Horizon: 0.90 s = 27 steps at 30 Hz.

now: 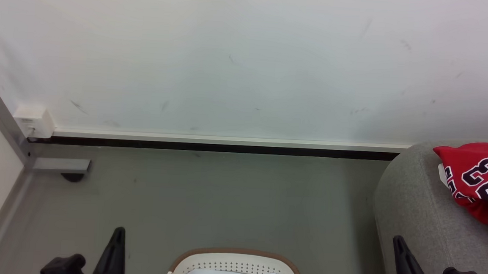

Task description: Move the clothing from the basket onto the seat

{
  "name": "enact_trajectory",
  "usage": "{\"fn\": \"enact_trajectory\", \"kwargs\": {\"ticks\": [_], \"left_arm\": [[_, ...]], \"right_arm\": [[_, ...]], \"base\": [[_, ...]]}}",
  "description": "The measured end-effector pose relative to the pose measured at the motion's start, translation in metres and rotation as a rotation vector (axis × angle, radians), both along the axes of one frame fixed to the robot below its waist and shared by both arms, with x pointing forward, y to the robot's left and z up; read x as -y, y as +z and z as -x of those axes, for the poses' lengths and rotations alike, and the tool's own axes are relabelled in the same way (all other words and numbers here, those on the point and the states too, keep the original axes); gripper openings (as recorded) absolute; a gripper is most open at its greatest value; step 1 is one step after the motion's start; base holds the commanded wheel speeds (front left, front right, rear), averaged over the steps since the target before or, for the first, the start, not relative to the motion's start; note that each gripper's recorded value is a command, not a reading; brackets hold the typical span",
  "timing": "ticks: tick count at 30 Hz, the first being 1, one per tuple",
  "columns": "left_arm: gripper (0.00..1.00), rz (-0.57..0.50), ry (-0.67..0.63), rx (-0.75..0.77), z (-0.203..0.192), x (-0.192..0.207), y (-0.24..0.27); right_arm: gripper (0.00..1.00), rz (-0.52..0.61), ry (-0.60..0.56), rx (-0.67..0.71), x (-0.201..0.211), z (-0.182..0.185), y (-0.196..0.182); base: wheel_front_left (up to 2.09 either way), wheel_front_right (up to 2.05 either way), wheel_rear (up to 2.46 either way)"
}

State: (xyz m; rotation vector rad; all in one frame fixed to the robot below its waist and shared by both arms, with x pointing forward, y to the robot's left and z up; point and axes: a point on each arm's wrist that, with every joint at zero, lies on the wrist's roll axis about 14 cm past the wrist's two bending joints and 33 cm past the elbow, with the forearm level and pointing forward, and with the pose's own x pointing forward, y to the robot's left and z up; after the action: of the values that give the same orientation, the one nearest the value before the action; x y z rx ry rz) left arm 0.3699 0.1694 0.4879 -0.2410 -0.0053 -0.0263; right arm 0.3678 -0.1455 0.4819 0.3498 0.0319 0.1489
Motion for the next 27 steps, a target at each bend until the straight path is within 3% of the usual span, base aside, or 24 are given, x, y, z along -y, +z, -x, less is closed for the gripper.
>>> {"fn": "enact_trajectory", "kwargs": {"ticks": [27], "left_arm": [[0.0, 0.442, 0.065, -0.065, -0.005, -0.015, -0.004]], "right_arm": [[0.0, -0.395, -0.114, -0.081, 0.025, -0.007, 0.002]], "base": [[0.0, 0.0, 0.0]]}}
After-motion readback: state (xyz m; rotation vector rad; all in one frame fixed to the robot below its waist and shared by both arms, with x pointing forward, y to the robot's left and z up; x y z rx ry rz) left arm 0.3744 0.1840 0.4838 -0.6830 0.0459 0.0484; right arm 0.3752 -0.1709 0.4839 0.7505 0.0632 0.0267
